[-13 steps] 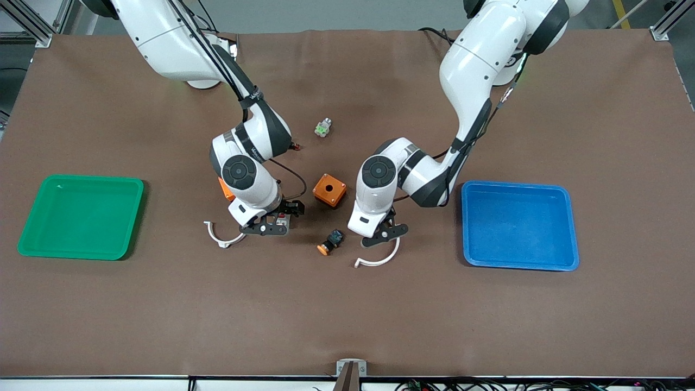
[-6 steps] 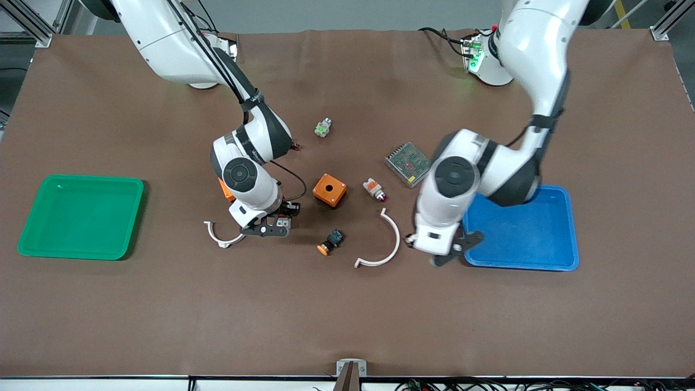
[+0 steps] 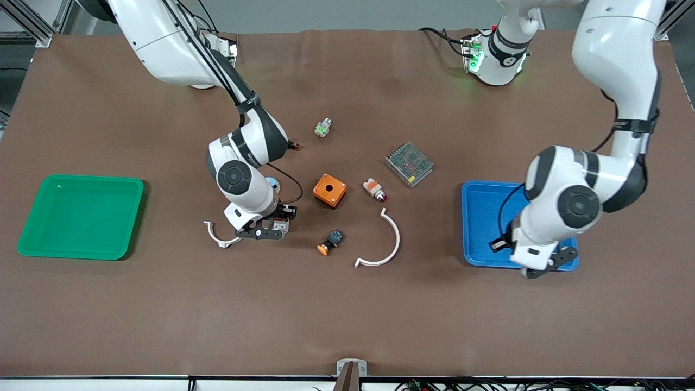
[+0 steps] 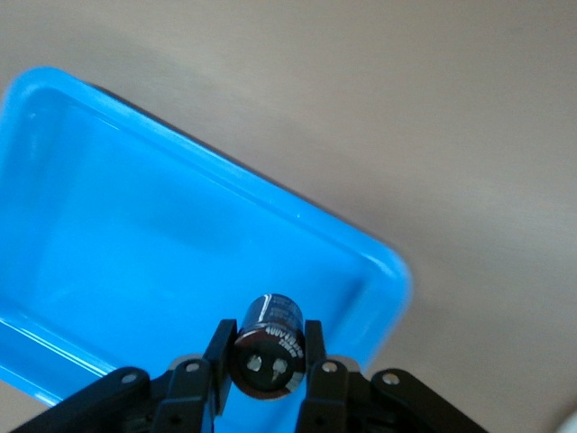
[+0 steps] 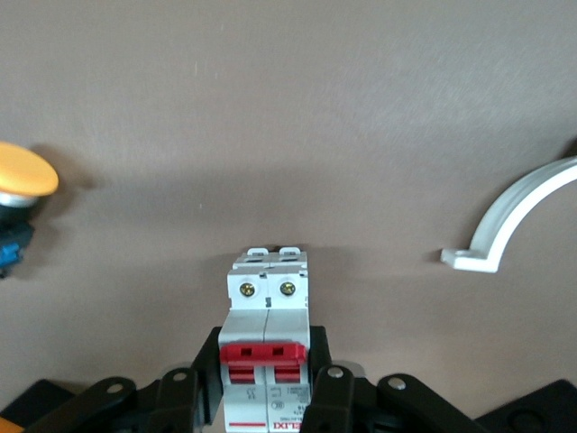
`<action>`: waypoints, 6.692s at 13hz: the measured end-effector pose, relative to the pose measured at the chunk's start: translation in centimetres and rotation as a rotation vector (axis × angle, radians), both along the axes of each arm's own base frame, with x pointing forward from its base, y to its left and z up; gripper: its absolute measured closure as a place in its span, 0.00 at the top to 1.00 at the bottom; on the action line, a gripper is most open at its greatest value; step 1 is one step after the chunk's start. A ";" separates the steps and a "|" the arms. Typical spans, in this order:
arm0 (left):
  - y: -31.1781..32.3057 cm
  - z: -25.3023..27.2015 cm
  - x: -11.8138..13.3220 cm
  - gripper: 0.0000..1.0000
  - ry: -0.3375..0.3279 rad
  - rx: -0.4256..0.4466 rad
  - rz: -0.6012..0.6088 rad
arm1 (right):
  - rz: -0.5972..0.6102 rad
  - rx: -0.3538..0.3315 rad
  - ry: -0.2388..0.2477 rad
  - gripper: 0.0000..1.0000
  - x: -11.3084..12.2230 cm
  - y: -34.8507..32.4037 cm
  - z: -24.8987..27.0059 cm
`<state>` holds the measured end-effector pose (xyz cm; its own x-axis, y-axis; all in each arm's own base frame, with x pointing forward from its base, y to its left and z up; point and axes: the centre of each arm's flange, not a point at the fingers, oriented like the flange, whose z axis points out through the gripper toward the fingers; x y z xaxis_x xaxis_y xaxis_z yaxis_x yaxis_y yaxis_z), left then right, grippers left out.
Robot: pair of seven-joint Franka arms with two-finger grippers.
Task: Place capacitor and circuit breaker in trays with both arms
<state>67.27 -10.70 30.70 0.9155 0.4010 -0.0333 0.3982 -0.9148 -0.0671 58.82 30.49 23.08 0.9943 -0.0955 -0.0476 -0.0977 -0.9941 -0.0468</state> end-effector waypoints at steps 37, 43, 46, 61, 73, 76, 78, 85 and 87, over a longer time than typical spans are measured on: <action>5.0 33.6 -11.6 1.00 -0.116 0.051 -0.385 | 0.081 -0.055 0.122 0.40 3.0 -62.4 2.3; 4.2 34.7 -13.4 1.00 -0.104 0.014 -0.390 | 0.066 -0.026 0.166 0.40 0.6 -62.7 -0.9; 4.5 35.0 -13.8 1.00 -0.100 0.004 -0.382 | 0.065 -0.028 0.160 0.40 0.4 -62.7 -1.1; 4.2 34.2 -14.0 1.00 -0.071 -0.035 -0.380 | 0.080 -0.075 0.106 1.00 1.1 -59.6 12.9; 4.2 34.2 -14.1 1.00 -0.062 -0.036 -0.379 | 0.027 -0.026 0.173 1.00 -2.7 -36.9 32.2; 4.3 34.1 -14.1 1.00 -0.061 -0.036 -0.378 | 0.035 -0.035 0.158 1.00 -3.4 -31.5 33.9; 4.4 34.1 -14.2 1.00 -0.059 -0.036 -0.376 | 0.040 -0.004 0.144 1.00 -4.0 -29.9 35.0; 4.5 34.1 -14.1 1.00 -0.058 -0.037 -0.373 | 0.020 0.024 0.047 1.00 -3.8 -30.3 37.0; 4.6 34.1 -14.1 1.00 -0.058 -0.037 -0.373 | 0.004 0.022 -0.002 1.00 -3.2 -31.0 37.4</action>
